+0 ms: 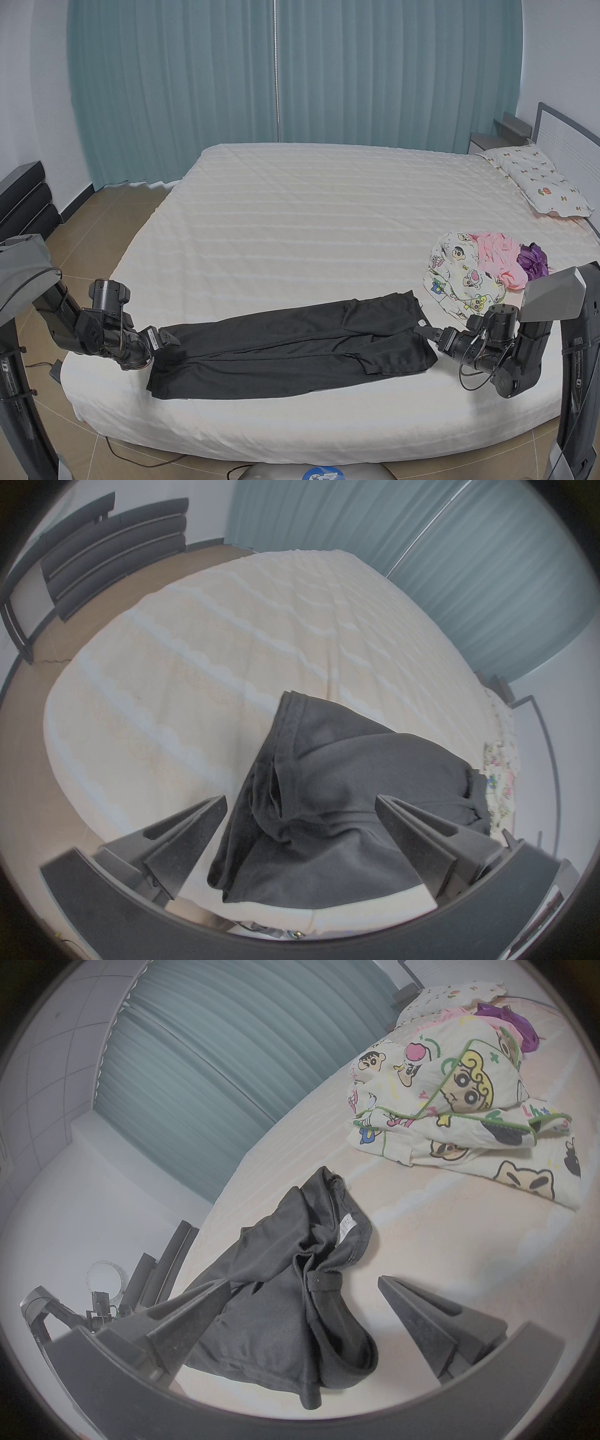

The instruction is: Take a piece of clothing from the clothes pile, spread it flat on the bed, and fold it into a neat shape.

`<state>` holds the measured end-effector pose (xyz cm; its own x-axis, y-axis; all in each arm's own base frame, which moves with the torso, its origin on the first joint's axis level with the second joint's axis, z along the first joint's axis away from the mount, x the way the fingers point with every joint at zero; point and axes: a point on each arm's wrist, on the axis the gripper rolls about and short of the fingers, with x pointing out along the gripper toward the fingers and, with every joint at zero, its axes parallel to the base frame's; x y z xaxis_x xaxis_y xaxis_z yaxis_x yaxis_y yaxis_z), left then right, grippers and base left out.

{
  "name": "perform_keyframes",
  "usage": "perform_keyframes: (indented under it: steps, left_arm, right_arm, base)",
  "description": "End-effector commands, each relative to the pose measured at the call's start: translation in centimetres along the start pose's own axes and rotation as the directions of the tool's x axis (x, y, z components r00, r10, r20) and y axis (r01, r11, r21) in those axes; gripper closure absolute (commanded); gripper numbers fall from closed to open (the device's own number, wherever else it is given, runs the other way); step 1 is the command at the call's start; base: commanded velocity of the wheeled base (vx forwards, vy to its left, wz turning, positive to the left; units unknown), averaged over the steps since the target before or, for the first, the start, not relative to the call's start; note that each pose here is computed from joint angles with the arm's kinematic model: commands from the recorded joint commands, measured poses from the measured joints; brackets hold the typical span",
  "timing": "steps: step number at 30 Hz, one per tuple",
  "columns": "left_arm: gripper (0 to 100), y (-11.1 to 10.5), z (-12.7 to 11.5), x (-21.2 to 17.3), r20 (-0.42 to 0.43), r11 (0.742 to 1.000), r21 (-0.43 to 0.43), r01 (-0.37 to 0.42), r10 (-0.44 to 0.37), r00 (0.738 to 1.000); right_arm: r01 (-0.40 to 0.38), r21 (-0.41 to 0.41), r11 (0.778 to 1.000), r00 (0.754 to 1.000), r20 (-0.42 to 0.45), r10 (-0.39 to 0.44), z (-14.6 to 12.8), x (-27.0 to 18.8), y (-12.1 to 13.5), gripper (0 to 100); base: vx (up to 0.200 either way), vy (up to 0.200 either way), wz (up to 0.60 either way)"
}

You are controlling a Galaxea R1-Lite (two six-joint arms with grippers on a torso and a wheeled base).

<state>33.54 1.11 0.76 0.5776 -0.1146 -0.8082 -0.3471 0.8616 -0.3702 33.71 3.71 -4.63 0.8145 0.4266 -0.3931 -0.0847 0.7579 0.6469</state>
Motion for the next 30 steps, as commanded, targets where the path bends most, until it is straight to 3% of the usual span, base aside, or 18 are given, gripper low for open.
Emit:
perform_keyframes:
  steps: [1,6,10,15,16,30]
  left_arm:
    - [0,-0.5,-0.5,2.7,-0.023,0.999,0.016,-0.035,0.036,0.999]
    - [0,-0.6,-0.5,3.1,-0.029,1.000,0.018,-0.025,0.026,0.999]
    - [0,-1.0,-0.6,3.2,-0.059,0.999,0.022,0.029,-0.028,0.998]
    - [0,-1.0,-0.4,3.8,-0.055,0.999,0.023,0.024,-0.023,0.998]
    - [100,-1.0,-0.4,3.8,-0.055,0.999,0.023,0.026,-0.024,0.998]
    - [100,-0.3,-0.5,2.9,-0.058,0.999,-0.014,0.038,-0.039,0.998]
  right_arm:
    - [-0.006,-0.004,1.000,1.000,-0.016,0.006,-0.6,0.0,0.3,0]
    - [-0.007,-0.005,1.000,1.000,-0.027,0.006,-1.0,0.2,0.3,0]
    - [-0.011,-0.006,1.000,0.999,-0.031,0.010,-1.2,0.2,0.5,0]
    - [-0.010,-0.006,1.000,0.999,-0.032,0.010,-1.2,0.3,0.4,0]
    - [-0.011,-0.006,1.000,0.999,-0.033,0.011,-1.2,0.3,0.4,0]
    - [-0.013,-0.003,1.000,1.000,-0.025,0.013,-1.0,0.2,0.5,0]
  base:
    - [0.000,0.000,0.00]
    - [0.000,0.000,0.00]
    - [0.000,0.000,0.00]
    - [0.000,0.000,0.00]
    - [0.000,0.000,0.00]
    - [0.000,0.000,0.00]
